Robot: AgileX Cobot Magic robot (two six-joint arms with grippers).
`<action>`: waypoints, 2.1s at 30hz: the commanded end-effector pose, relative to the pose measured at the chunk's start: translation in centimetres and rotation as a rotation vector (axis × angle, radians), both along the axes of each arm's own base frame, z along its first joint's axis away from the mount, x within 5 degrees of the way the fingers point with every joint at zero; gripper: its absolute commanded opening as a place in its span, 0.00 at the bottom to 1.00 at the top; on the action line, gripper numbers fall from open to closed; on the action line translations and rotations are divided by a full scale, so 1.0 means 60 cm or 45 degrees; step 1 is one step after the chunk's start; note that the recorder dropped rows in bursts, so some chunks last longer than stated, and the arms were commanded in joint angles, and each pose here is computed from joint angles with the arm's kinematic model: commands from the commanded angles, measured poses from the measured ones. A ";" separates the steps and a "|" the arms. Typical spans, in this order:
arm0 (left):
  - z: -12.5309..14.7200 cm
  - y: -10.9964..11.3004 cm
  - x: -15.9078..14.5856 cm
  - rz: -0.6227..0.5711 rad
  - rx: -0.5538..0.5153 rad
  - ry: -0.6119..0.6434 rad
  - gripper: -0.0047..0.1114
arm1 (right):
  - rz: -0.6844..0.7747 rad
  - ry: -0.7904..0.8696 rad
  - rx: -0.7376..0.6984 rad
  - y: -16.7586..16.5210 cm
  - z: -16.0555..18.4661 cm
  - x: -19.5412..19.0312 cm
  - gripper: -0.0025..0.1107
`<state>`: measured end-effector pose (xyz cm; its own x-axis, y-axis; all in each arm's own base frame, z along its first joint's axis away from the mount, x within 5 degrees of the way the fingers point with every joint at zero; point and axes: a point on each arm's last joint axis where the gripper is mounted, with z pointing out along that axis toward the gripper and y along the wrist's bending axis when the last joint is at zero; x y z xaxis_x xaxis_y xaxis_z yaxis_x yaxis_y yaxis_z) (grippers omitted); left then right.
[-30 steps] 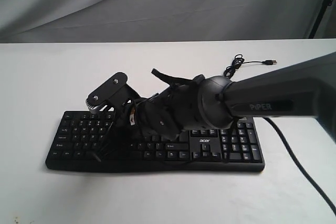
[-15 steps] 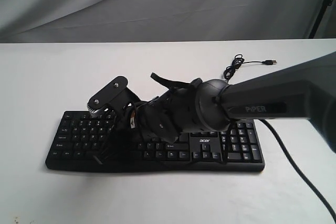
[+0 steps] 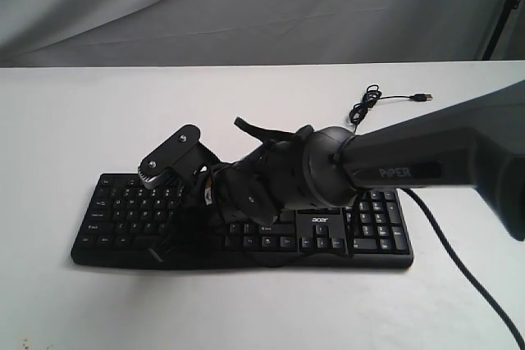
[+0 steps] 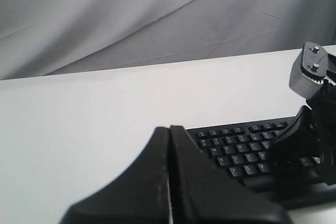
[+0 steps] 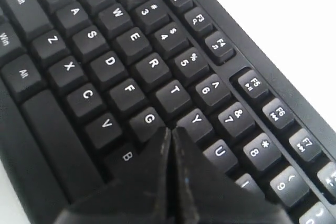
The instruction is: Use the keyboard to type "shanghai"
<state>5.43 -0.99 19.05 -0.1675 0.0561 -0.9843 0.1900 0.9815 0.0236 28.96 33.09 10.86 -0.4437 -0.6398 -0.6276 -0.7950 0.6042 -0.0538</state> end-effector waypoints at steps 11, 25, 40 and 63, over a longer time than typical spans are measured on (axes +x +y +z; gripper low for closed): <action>-0.001 0.000 0.000 -0.005 -0.003 -0.004 0.04 | 0.004 0.045 -0.062 -0.007 -0.005 -0.003 0.02; -0.001 0.000 0.000 -0.005 -0.003 -0.004 0.04 | 0.168 -0.068 0.037 0.119 0.080 -0.012 0.02; -0.001 0.000 0.000 -0.005 -0.003 -0.004 0.04 | 0.180 -0.046 -0.014 0.155 0.018 0.019 0.02; -0.001 0.000 0.000 -0.005 -0.003 -0.004 0.04 | 0.197 -0.070 -0.169 0.125 0.075 0.015 0.02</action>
